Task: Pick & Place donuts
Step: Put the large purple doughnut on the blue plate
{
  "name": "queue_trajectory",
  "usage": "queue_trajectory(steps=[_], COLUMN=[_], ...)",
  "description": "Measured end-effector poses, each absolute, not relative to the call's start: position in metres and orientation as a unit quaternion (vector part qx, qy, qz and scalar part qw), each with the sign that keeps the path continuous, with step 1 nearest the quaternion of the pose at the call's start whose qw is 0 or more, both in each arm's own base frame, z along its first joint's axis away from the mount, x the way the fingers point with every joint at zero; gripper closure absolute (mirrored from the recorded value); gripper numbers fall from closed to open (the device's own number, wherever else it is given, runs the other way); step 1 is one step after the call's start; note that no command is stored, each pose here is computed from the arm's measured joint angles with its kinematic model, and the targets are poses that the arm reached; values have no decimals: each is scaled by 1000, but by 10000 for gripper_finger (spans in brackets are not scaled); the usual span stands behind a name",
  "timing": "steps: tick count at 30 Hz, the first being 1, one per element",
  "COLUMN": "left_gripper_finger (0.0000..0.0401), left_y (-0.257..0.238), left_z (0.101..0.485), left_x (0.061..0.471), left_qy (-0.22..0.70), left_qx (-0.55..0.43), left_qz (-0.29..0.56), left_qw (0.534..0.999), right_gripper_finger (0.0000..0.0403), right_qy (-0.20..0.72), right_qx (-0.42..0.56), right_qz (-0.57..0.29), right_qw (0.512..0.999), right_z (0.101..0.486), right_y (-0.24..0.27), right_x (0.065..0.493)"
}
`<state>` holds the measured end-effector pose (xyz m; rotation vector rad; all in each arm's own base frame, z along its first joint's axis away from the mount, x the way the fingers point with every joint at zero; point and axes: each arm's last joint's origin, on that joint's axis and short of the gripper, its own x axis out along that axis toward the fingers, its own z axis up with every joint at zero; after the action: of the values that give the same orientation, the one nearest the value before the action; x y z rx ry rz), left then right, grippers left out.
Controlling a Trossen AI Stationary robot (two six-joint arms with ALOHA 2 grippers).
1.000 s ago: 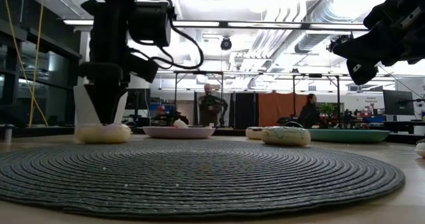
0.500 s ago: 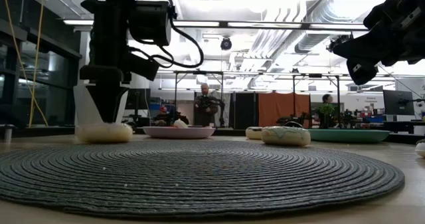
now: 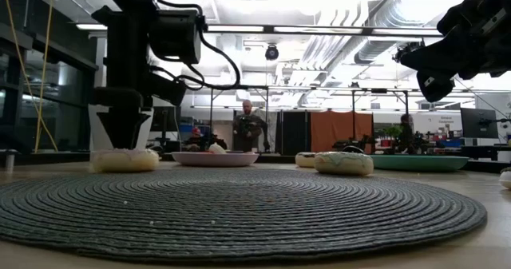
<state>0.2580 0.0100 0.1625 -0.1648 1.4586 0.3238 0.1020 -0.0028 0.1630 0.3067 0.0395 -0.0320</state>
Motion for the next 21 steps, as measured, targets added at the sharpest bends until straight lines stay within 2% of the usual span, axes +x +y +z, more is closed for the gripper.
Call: queue_trajectory(steps=[12,21], left_gripper_finger=[238,298], left_y=[9,9], left_z=[155,155], left_x=[256,256], left_qy=[658,658], left_qx=[-90,-91], left_qz=[131,130], left_qw=[736,736], right_gripper_finger=[402,402], right_qy=[20,20], right_qx=[153,153], right_qz=[-16,-16], right_qw=[988,988], right_z=[163,163], right_y=[-3,-3], right_x=[102,102])
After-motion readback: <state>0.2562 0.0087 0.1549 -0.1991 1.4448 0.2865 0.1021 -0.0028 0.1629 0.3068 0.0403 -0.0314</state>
